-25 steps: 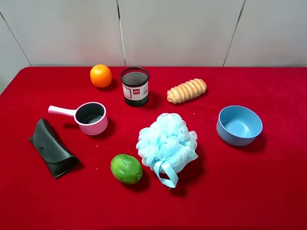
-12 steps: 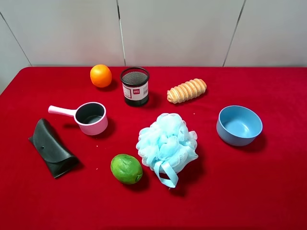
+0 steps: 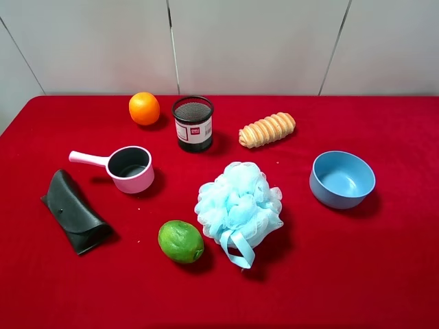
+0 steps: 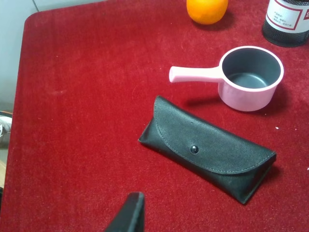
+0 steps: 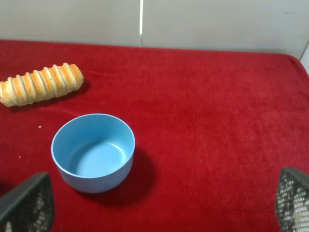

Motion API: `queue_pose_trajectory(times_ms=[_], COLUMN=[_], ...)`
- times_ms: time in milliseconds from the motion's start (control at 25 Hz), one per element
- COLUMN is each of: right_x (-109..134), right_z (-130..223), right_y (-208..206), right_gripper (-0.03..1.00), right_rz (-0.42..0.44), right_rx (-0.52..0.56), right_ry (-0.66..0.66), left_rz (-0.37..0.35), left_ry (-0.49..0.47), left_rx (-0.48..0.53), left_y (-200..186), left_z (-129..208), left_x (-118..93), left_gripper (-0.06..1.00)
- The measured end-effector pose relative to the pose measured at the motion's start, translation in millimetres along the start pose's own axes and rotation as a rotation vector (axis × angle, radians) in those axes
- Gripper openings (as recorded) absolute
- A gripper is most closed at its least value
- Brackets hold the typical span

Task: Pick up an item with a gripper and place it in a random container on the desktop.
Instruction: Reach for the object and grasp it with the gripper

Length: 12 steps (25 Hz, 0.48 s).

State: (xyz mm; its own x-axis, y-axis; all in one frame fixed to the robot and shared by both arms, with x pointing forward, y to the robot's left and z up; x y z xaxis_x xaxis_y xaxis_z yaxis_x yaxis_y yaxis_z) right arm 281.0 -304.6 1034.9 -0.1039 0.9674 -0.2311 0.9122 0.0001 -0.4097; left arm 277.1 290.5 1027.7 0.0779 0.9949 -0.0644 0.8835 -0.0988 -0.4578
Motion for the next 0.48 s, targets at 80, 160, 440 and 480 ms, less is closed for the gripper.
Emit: queue_pose_trajectory(times_ms=[80, 160, 440, 480], right_x=[0.0, 0.0, 0.0, 0.0], right_z=[0.0, 0.0, 0.0, 0.0], right_y=[0.0, 0.0, 0.0, 0.0], right_gripper=[0.69, 0.69, 0.69, 0.69], right_rz=[0.000, 0.000, 0.000, 0.000], right_rx=[0.000, 0.000, 0.000, 0.000], right_ry=[0.000, 0.000, 0.000, 0.000], left_rz=[0.000, 0.000, 0.000, 0.000], left_ry=[0.000, 0.000, 0.000, 0.000], left_rx=[0.000, 0.000, 0.000, 0.000], left_y=[0.0, 0.0, 0.0, 0.0], left_z=[0.0, 0.0, 0.0, 0.0], left_x=[0.0, 0.0, 0.0, 0.0], left_gripper=[0.99, 0.99, 0.99, 0.99])
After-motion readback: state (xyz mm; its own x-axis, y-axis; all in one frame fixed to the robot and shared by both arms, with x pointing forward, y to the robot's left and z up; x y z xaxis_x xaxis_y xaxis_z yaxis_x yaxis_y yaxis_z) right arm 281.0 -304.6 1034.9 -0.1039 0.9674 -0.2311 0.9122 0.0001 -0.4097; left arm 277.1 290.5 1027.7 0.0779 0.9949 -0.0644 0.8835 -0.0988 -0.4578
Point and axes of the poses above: a point on each arm's last joint axis where the gripper is mounted, y pointing out along that axis toward the gripper, x along the wrist's bending axis when the last joint is at zero, z = x × y, the point moved 5 cm from there along y, pointing out along that axis toward the gripper, and after that the axes turned 10 degrees about -y, right-handed, at the moved point
